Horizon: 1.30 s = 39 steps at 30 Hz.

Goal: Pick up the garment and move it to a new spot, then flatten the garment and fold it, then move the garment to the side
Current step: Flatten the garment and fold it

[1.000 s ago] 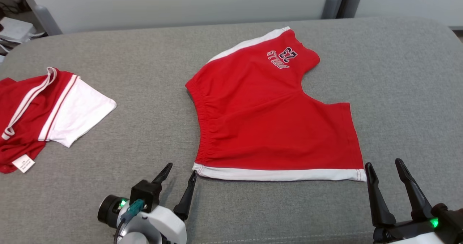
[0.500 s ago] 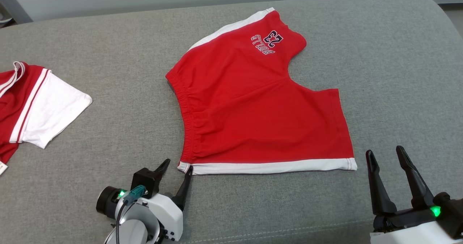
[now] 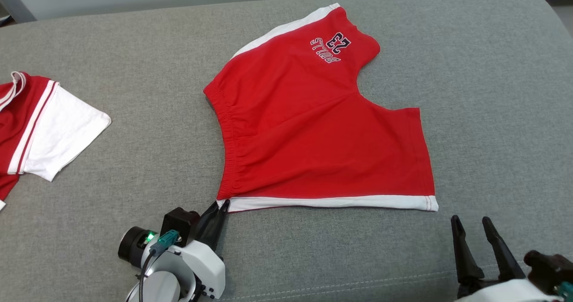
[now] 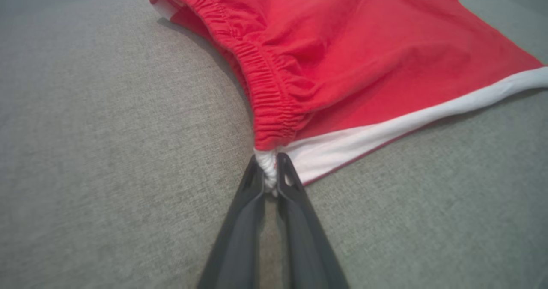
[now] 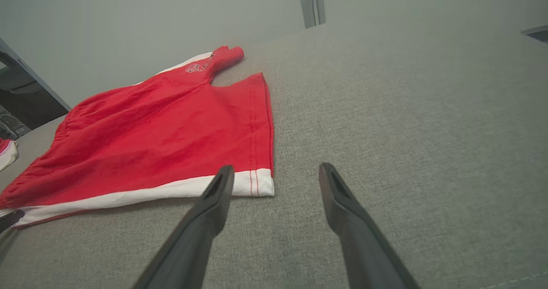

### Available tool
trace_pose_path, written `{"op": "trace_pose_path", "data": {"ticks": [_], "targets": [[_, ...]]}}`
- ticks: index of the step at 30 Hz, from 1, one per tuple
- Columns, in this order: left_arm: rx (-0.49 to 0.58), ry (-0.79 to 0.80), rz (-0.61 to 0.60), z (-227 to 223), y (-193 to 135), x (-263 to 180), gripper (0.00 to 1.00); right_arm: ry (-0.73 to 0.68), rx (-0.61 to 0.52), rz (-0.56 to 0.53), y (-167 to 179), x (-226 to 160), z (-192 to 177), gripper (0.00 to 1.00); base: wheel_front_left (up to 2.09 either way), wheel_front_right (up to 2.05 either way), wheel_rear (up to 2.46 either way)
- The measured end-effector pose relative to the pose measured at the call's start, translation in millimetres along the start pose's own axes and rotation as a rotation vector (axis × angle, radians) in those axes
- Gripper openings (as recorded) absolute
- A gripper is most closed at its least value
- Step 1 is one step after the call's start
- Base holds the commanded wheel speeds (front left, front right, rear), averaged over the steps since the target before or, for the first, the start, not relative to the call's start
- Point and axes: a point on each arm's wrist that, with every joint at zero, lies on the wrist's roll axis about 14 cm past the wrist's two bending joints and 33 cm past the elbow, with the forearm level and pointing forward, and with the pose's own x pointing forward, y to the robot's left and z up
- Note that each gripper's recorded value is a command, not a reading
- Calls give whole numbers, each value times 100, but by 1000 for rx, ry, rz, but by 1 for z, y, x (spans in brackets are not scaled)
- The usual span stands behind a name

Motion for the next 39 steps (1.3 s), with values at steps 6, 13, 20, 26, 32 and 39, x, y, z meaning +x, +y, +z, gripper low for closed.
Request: {"op": "trace_pose_path", "data": {"ticks": [6,13,20,26,32,39], "targets": [[2,-1,1,-3,4,-5,0,82,35,29,4,28,-20,91,0,0,0],[-9,0,-1,-4,3,-7,0,213,41,62,13,40,-54,97,0,0,0],[-8,0,-9,-4,1,-7,0,254,11,103,18,43,-61,12,0,0,0],[-2,3,-19,-4,1,-5,0,263,-11,121,20,43,-62,0,0,0,0],[13,-58,-32,15,1,-5,0,201,-12,135,19,48,-41,0,0,0,0],[-1,-19,-83,11,-17,-24,0,212,-42,187,17,29,-37,0,0,0,0]]}}
